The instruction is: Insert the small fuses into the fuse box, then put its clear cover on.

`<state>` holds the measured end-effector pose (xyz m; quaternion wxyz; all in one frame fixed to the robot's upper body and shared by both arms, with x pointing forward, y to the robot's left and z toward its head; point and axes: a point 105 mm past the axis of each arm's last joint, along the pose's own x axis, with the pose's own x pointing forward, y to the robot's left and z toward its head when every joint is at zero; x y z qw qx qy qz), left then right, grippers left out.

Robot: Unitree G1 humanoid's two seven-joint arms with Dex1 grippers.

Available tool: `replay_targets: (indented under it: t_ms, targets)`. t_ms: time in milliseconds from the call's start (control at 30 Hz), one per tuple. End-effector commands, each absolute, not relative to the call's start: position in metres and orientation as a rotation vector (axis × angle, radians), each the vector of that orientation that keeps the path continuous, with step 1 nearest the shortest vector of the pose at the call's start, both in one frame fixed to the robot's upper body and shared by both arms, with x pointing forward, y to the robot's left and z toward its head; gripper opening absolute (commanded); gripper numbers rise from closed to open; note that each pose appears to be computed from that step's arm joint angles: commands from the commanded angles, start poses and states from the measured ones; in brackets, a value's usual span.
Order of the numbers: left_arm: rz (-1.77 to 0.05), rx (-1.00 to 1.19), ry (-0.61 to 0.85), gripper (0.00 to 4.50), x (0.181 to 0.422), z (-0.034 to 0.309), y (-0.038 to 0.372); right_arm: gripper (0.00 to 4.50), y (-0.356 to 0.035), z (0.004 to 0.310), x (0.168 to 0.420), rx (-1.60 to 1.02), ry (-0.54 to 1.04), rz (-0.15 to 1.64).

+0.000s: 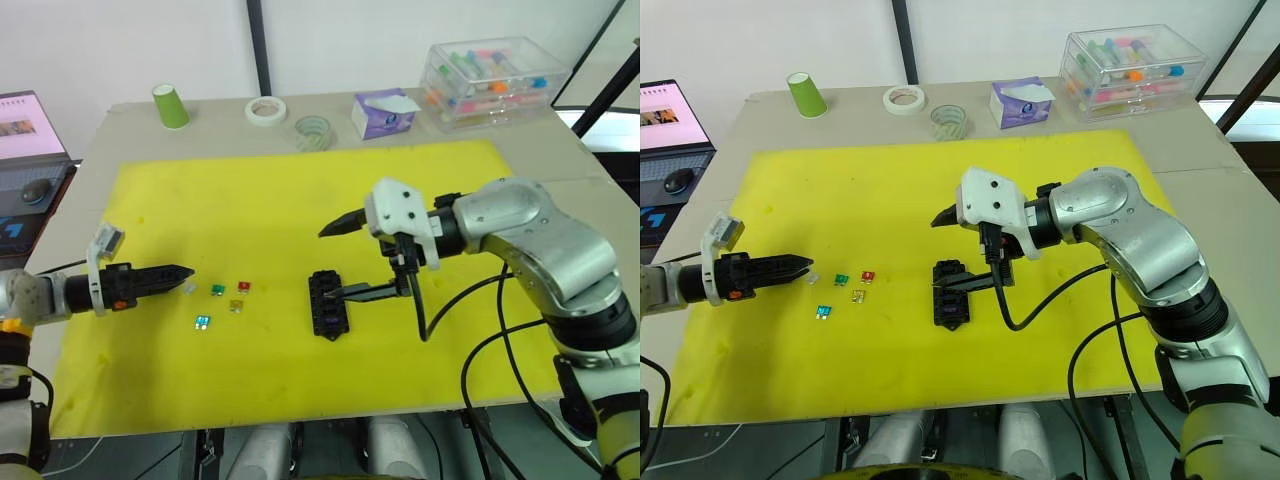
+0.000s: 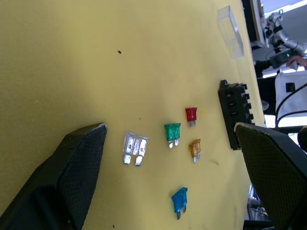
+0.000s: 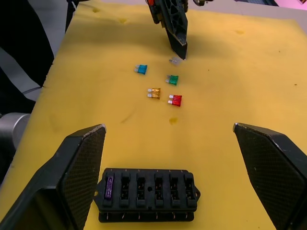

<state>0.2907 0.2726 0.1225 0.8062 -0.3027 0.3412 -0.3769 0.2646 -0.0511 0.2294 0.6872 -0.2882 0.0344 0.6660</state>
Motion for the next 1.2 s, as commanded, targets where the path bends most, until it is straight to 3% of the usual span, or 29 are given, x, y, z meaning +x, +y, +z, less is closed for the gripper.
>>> replay_targets:
  t_ms: [33,233,567,667,733,1100,1200]
  targets:
    - [-0.81,-0.653,0.81,4.5,0.282,0.108,0.268,4.49,-0.046,0.243,0.258,-0.68,0.009,1.498]
    - [-0.861,-0.668,0.848,4.5,0.268,0.108,0.261,4.49,-0.047,0.241,0.258,-0.688,0.015,1.485]
    - [-0.811,-0.658,0.825,4.5,0.269,0.102,0.268,4.49,-0.046,0.24,0.262,-0.7,0.013,1.478]
    - [-0.783,-0.67,0.796,3.87,0.274,0.1,0.27,4.5,-0.046,0.24,0.263,-0.706,0.012,1.477]
    - [-0.79,-0.675,0.799,3.16,0.273,0.099,0.268,4.5,-0.045,0.24,0.263,-0.707,0.009,1.478]
    - [-0.786,-0.668,0.778,3.16,0.274,0.097,0.268,4.5,-0.044,0.238,0.261,-0.709,0.011,1.488]
    - [-0.772,-0.668,0.765,2.51,0.275,0.097,0.27,4.5,-0.043,0.238,0.261,-0.706,0.01,1.493]
